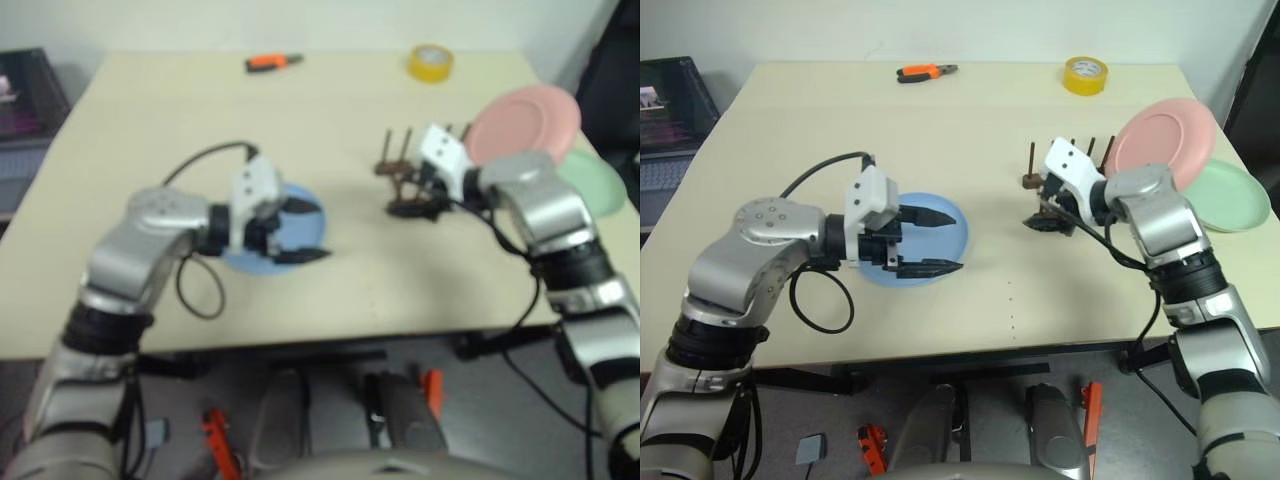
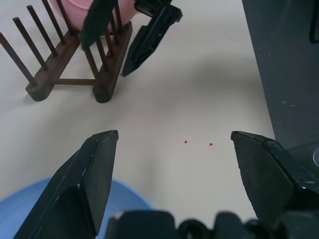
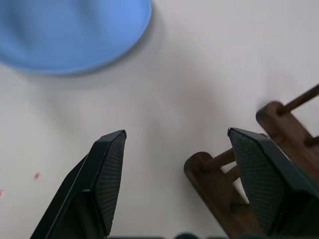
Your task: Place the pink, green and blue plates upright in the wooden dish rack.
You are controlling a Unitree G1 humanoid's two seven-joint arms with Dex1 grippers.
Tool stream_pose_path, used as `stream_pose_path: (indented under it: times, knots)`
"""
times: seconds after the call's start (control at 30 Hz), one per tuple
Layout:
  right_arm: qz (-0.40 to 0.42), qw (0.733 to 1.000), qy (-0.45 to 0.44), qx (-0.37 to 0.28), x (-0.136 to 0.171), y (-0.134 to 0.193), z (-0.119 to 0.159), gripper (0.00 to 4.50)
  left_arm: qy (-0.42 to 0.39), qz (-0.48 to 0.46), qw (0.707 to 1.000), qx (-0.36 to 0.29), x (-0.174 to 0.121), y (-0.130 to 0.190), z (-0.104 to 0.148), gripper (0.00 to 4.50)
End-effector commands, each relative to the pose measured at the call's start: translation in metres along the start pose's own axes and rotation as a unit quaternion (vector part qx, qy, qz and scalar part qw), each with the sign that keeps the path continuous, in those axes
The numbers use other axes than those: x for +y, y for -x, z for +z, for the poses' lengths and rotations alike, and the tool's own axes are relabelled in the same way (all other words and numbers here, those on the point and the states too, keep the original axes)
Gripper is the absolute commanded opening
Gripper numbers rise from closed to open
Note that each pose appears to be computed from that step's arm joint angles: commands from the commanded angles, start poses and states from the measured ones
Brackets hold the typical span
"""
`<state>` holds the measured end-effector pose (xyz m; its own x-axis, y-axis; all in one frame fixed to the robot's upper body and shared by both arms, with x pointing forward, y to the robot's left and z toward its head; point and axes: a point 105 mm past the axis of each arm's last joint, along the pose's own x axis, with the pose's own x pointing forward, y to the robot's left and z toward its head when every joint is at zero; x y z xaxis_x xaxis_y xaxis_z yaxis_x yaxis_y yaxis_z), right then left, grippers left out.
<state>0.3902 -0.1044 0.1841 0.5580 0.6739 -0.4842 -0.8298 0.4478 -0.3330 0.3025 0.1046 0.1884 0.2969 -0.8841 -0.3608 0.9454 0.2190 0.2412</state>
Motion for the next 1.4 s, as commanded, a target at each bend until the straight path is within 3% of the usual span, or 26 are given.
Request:
stream_pose_path:
  times: [0.03,0.1,0.23,0.3,0.43,0.57,0.7,0.83,1.2,1.4]
  knots:
    - [-0.025,0.999,0.015,-0.035,-0.012,0.009,0.020,3.56,-0.022,0.016,1.000,0.000,0.002,0.008,0.008,4.00]
    - [-0.012,0.999,0.018,-0.042,-0.009,0.017,0.024,3.56,-0.022,0.017,1.000,0.000,0.001,0.010,0.008,4.00]
    - [0.016,0.997,0.014,-0.080,-0.004,0.073,0.040,3.56,-0.020,-0.009,1.000,-0.019,-0.009,0.014,0.017,4.00]
    - [-0.016,0.994,0.005,-0.111,-0.014,0.100,0.053,3.56,-0.017,-0.018,0.999,-0.024,-0.013,0.017,0.019,4.00]
    - [-0.173,0.971,-0.023,-0.164,-0.062,0.170,0.072,3.56,-0.013,-0.027,0.999,-0.022,-0.016,0.016,0.017,4.00]
    - [-0.278,0.947,-0.043,-0.156,-0.089,0.210,0.059,2.66,-0.012,-0.036,0.999,-0.027,-0.015,0.011,0.019,4.00]
    - [-0.382,0.916,-0.073,-0.104,-0.116,0.231,0.024,1.22,-0.015,-0.046,0.998,-0.028,-0.012,0.006,0.020,4.00]
    - [-0.465,0.879,-0.102,-0.010,-0.133,0.236,-0.023,0.02,-0.020,-0.052,0.998,-0.029,-0.010,0.000,0.022,4.00]
    - [-0.494,0.857,-0.133,0.070,-0.136,0.206,-0.065,0.02,-0.007,0.009,0.997,-0.073,0.003,-0.024,0.037,4.00]
    - [-0.513,0.844,-0.118,0.104,-0.139,0.201,-0.076,0.02,0.003,0.017,0.997,-0.081,-0.003,-0.031,0.037,4.00]
